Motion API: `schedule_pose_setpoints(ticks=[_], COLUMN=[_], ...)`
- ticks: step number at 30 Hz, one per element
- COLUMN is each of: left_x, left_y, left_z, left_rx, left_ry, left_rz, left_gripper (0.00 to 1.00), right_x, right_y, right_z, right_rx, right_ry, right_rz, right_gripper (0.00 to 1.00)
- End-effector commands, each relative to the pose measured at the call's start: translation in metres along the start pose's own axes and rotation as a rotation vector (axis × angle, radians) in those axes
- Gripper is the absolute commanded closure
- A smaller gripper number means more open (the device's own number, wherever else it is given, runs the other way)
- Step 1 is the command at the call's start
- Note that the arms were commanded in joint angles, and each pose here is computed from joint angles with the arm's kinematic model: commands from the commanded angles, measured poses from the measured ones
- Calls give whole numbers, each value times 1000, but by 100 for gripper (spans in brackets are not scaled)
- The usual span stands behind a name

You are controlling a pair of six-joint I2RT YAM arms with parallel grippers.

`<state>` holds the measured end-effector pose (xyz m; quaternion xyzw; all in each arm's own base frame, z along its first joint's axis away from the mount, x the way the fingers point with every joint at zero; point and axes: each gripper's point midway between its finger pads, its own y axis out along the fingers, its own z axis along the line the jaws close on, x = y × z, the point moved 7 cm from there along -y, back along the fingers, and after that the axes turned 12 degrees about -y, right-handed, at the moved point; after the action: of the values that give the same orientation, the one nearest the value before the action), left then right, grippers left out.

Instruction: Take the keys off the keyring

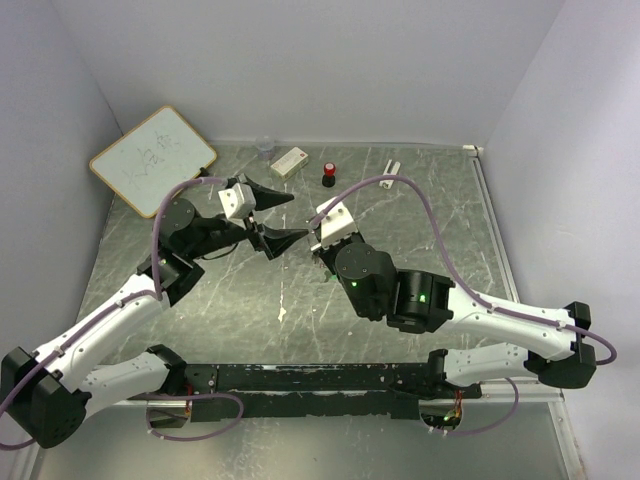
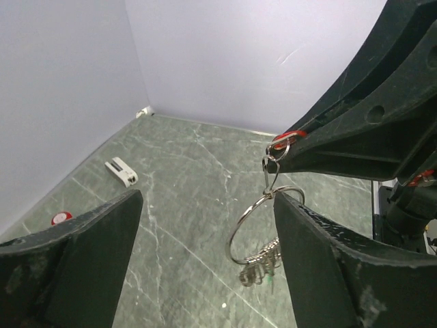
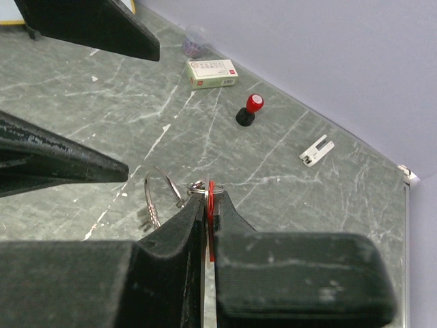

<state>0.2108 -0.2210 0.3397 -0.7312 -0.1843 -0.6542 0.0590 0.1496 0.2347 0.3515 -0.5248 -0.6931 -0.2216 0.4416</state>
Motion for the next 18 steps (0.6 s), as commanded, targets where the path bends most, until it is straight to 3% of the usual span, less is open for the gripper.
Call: schedule_pose_setpoints(ticks=[1, 6, 18], left_x=[12, -1, -12], left_y=[4, 3, 16], left_z=[-9, -21, -21], left_rx=[-108, -269, -399], left_ry=[57, 113, 84], left_rz=[-75, -125, -132], left_gripper=[15, 18, 29], right_x=[6, 5, 3], right_y=[-5, -8, -10], right_z=[-5, -4, -3], right_rx=[6, 18, 26], right_ry=[38, 42, 40], right_rz=[-45, -51, -64], right_gripper=[100, 100, 100])
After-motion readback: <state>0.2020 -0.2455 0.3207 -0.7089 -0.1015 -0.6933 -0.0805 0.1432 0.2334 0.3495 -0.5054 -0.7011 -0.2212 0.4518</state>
